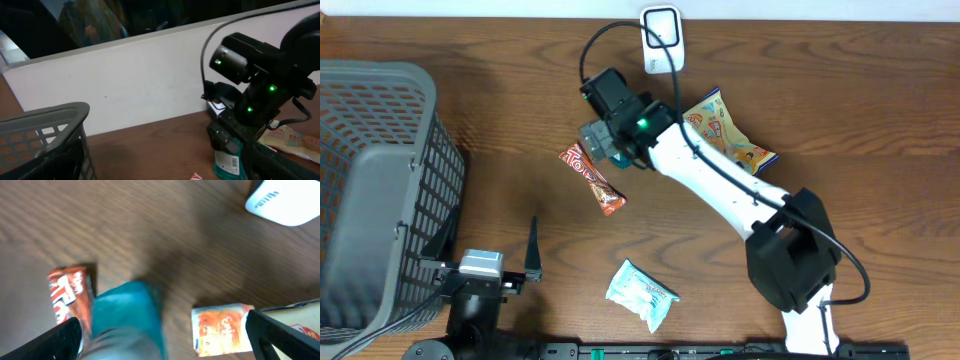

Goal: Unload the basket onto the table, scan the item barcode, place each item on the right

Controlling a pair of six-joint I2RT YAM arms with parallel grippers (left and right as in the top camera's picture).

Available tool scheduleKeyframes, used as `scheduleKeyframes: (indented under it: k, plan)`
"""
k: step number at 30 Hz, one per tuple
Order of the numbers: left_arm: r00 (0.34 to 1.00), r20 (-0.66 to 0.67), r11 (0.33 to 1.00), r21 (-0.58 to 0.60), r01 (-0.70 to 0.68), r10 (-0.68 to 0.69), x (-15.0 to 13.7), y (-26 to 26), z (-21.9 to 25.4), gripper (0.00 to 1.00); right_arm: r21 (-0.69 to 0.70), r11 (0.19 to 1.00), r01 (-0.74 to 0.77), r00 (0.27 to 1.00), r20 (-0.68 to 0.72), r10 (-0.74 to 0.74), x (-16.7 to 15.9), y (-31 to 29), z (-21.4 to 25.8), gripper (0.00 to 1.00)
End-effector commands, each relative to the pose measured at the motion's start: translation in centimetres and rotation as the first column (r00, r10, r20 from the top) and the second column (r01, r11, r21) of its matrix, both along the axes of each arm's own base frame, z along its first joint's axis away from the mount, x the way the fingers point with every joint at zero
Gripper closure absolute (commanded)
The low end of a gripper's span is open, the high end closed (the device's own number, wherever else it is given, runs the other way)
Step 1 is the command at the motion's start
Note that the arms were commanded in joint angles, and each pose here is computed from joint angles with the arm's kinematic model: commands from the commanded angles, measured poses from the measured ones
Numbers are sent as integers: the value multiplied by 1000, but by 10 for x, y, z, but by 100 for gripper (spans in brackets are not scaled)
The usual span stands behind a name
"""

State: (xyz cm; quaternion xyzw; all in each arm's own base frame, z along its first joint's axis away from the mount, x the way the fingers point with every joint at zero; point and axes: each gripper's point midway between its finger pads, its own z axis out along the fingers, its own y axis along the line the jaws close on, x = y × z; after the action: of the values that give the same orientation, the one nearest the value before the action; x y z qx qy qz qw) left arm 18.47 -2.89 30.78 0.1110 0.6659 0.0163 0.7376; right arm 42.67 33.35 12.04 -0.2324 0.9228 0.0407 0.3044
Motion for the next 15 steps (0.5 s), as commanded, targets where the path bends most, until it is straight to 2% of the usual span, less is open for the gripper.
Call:
scheduleKeyframes:
  k: [1, 11, 13, 15]
  plan:
    - [1000, 14, 1000, 8, -9, 9, -1, 2, 3, 0, 59, 998, 5, 1000, -31, -3, 1, -4, -6, 1]
    - [1000, 14, 1000, 9, -10, 10, -1, 2, 3, 0, 88, 995, -43, 998, -41, 47, -7, 10, -8, 1]
    - [1000, 14, 1000, 9, -10, 10, -1, 2, 3, 0, 88, 995, -43, 998, -41, 47, -7, 10, -10, 7]
    - [1000, 14, 1000, 9, -9, 9, -1, 2, 3, 0, 84, 996, -41, 998, -46, 45, -8, 9, -14, 17]
